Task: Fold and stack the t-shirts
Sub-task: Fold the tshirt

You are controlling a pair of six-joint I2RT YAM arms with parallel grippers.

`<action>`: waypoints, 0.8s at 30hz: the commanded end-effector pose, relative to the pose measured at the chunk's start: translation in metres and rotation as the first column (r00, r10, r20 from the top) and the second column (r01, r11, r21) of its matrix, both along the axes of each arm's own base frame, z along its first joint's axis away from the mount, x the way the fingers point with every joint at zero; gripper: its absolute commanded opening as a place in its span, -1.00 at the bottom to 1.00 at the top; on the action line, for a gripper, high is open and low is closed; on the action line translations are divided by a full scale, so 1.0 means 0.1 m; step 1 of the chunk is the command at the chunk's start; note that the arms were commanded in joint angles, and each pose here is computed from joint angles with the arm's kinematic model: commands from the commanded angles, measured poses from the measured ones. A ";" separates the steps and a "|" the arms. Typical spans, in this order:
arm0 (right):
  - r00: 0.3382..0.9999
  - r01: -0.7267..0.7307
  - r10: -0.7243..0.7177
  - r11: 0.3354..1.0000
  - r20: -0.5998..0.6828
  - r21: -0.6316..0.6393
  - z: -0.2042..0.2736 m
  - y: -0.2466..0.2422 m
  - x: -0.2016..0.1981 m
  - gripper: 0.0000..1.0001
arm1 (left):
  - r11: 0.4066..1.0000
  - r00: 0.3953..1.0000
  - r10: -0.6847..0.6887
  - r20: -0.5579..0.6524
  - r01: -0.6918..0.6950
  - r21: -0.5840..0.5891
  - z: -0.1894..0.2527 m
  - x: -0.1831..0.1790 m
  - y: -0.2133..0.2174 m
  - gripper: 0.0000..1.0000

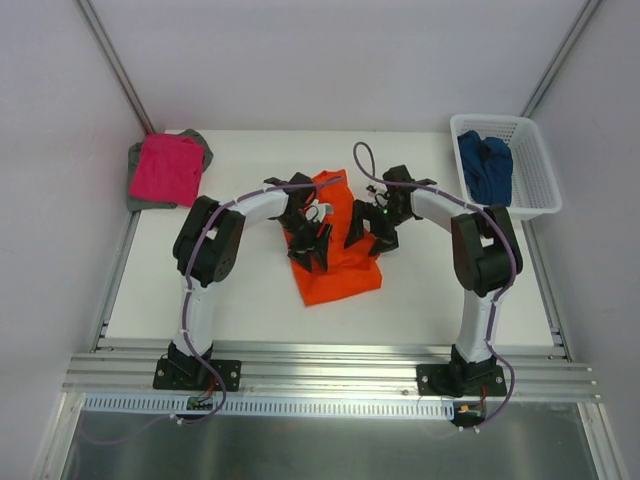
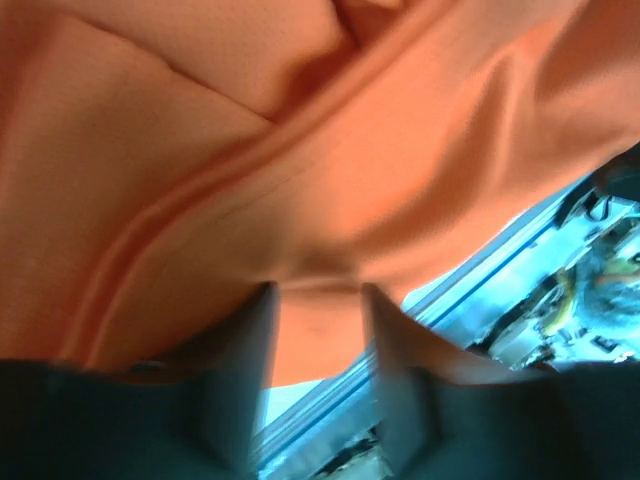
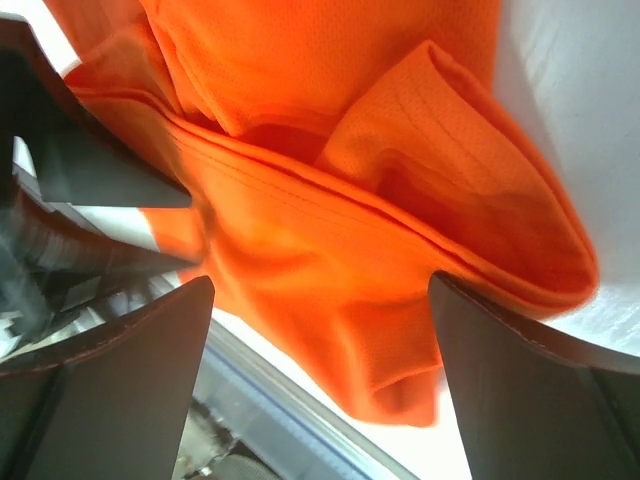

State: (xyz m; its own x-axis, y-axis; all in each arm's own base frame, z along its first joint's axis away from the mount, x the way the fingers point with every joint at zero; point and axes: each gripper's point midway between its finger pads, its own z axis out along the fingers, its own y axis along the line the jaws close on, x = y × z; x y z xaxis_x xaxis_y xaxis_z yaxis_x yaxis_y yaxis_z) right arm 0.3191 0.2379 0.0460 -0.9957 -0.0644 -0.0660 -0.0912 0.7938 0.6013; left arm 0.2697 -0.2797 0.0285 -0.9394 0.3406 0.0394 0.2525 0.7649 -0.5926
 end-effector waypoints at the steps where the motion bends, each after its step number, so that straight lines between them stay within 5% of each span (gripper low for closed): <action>1: 0.991 -0.028 0.033 0.999 0.132 -0.040 0.29 -0.04 0.12 0.88 | 1.000 0.981 -0.015 0.193 0.018 -0.015 0.47 0.27 0.02 0.12; 3: 0.988 -0.028 0.036 0.998 0.153 -0.054 0.36 -0.09 0.06 0.93 | 1.000 0.967 -0.020 0.253 0.014 0.024 0.55 0.34 0.09 0.72; 6: 0.981 -0.028 0.038 0.998 0.192 -0.052 0.56 -0.15 -0.03 0.93 | 0.999 0.937 -0.022 0.350 0.010 0.036 0.82 0.41 0.15 0.90; 14: 0.983 -0.048 0.057 0.997 0.172 -0.057 0.74 -0.34 -0.53 0.97 | 0.998 0.954 -0.019 0.298 0.001 0.058 0.88 -0.11 0.45 0.72; 24: 1.000 -0.023 0.023 0.998 -0.002 -0.064 0.32 -0.46 -1.08 0.58 | 0.997 0.994 0.007 0.108 -0.015 0.074 0.44 -0.65 0.66 0.25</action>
State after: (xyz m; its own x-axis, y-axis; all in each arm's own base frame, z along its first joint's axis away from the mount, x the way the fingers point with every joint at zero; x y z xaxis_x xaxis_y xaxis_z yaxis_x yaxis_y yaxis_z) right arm 0.2125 0.1862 0.0675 -0.9942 -0.0973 -0.0468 -0.1075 0.8481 0.5188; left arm 0.2092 -0.2130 0.0737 -0.9307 0.3598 -0.0664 0.3486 0.8169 -0.4595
